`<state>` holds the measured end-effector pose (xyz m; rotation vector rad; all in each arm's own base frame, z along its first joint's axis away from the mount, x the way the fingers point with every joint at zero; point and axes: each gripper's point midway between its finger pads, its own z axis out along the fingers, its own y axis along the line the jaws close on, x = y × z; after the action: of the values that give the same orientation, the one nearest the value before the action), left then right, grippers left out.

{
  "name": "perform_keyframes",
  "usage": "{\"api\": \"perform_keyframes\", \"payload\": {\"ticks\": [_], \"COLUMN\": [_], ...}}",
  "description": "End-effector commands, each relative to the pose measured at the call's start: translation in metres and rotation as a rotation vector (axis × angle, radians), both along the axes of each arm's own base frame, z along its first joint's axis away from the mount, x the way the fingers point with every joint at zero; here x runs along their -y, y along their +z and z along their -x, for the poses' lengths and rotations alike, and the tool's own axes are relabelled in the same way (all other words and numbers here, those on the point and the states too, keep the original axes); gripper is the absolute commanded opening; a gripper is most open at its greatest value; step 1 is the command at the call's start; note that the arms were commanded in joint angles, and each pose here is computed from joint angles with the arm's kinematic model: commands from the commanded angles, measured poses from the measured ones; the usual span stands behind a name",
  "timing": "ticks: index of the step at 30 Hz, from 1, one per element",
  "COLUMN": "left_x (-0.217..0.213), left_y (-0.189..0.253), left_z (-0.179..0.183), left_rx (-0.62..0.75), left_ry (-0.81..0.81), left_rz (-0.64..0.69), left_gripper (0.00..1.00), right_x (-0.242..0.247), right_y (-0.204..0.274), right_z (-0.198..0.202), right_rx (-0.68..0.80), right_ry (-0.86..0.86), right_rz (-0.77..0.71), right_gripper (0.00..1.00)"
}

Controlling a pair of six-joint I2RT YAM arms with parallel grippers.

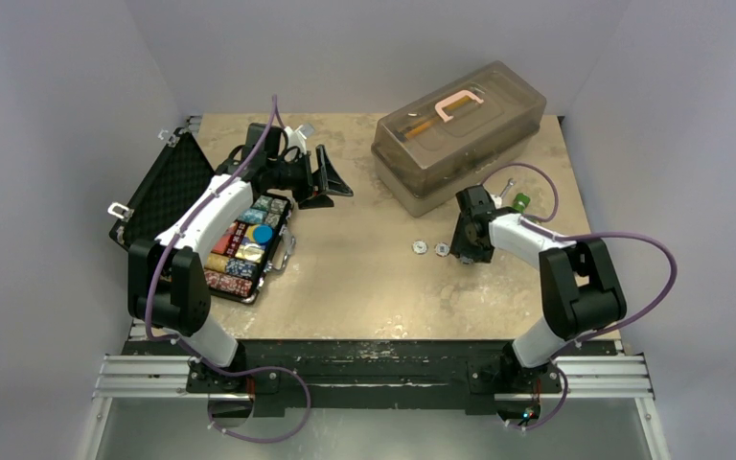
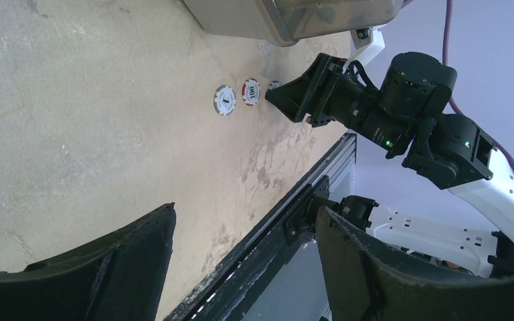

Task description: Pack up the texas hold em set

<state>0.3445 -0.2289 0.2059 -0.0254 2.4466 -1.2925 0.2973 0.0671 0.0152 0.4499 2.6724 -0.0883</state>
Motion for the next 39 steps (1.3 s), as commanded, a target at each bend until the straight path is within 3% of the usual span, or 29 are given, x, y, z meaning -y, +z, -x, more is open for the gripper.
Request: {"api": "perform_keyframes", "payload": {"ticks": [1,16,20,39], "left_x": [0.004,0.005,0.004,0.005], "left_y": [0.027,0.029,0.027,0.025], "left_z": [-0.003,-0.003,-0.003,-0.004], "left_rx": [0.084,0.087,0.085,0.078], "left_ry": [-0.024,-0.026,-0.025,-0.024], "left_rz": [0.037,0.04,0.036,0.035], "left_gripper": [0.74,0.74,0.74,0.74], "right_x": [-0.001,-0.008,-0.012,-0.023], "right_y": [-0.001,-0.007,-0.002,0.027], "right_z": [-0.006,-0.001,-0.003,-0.01], "right_rx": [-0.015,-0.053,-0.04,0.025], "right_ry": [0.007,0.038,0.045,0.038], "right_rz": [0.014,-0.022,-0.044,-0.111], "right_gripper": [0.49,0.36,0.27,0.25]}}
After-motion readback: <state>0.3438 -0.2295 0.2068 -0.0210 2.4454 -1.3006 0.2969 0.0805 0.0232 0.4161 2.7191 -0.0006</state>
